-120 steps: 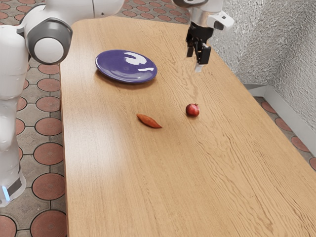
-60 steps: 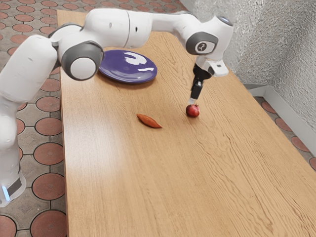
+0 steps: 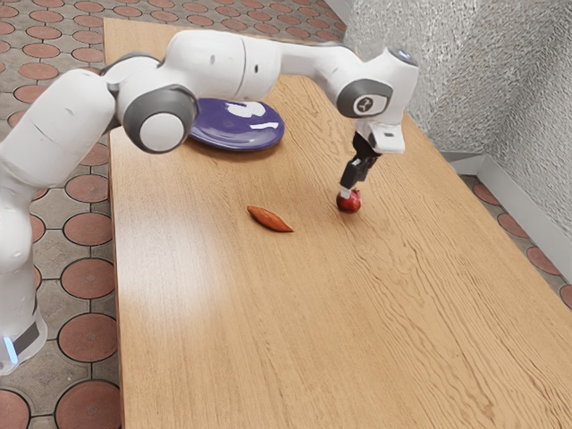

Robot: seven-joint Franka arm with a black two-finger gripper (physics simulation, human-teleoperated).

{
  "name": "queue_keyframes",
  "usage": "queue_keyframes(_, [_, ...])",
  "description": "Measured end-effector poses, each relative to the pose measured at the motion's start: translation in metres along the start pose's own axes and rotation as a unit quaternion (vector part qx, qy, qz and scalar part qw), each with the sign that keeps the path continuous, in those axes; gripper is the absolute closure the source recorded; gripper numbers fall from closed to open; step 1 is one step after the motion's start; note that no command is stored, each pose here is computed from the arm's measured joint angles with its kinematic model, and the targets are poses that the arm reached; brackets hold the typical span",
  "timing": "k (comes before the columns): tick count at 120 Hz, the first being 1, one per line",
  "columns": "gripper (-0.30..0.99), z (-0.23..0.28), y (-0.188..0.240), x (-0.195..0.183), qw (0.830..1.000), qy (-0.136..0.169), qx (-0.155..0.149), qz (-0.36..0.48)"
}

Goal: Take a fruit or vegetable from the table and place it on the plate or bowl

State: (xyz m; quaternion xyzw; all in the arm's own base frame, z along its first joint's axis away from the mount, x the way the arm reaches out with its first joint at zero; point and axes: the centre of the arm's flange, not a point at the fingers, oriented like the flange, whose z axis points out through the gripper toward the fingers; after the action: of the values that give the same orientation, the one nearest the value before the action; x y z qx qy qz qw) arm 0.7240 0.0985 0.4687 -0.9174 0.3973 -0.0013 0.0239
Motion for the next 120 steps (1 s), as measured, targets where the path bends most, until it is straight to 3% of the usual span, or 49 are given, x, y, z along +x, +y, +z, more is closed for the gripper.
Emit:
queue_keyframes(17, [0.0,0.003,-0.013,-0.01,1.0,0.011,0.015,0.023])
queue_keyframes(93, [0.01,0.052,-0.029,0.005,0.994,0.026,0.012,0.109])
queue_keyframes(120, [0.3,0.055,-0.035,-0.003,0.993,0.03,0.011,0.114])
